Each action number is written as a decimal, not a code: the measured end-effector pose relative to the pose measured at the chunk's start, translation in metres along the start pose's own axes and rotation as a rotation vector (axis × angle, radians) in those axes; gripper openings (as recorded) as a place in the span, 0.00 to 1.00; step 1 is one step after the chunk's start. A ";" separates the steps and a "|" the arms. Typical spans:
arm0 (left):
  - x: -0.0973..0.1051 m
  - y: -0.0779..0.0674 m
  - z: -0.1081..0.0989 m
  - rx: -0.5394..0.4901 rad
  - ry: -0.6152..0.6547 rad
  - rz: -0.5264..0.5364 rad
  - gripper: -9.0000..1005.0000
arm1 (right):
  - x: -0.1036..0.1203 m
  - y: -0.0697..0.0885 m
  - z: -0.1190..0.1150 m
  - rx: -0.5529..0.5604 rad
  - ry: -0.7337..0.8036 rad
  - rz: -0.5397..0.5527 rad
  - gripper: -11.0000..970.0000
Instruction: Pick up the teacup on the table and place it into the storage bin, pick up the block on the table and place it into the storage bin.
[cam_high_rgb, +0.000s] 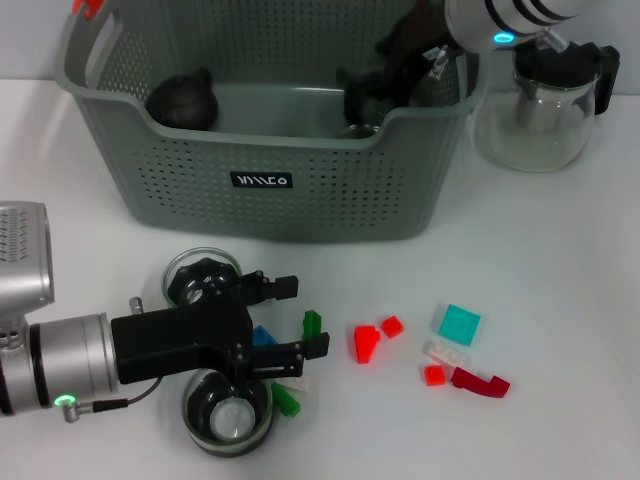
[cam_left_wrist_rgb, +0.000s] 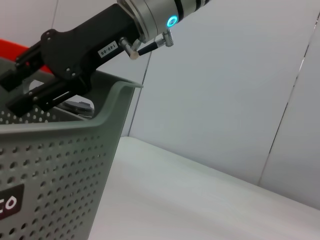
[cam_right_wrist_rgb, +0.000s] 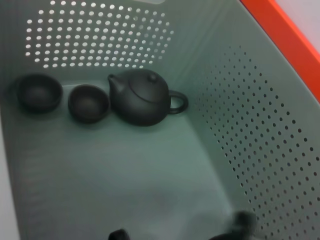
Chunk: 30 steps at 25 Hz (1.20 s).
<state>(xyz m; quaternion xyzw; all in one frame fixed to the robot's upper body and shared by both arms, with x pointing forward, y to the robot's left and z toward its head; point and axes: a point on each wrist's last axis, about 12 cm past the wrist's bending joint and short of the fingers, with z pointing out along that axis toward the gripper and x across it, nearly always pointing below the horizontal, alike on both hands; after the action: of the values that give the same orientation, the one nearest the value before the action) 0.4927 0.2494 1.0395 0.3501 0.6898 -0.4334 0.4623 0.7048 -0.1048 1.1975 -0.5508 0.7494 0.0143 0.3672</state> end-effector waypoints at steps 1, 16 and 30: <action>0.000 0.000 0.000 0.000 0.000 -0.001 0.87 | -0.001 -0.001 -0.001 0.003 -0.003 -0.001 0.49; -0.002 -0.002 -0.018 0.000 -0.030 0.007 0.87 | -0.002 0.025 -0.089 -0.184 -0.464 0.026 0.78; -0.024 0.022 -0.063 -0.089 0.149 0.189 0.87 | 0.109 0.094 -0.128 -0.599 -0.669 0.119 0.85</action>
<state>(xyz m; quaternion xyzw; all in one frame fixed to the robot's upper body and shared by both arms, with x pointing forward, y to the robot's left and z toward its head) 0.4991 0.3142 1.0690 0.4239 0.7047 -0.3298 0.4636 0.5440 -0.2109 1.1933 -0.5539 0.5825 0.4288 0.4124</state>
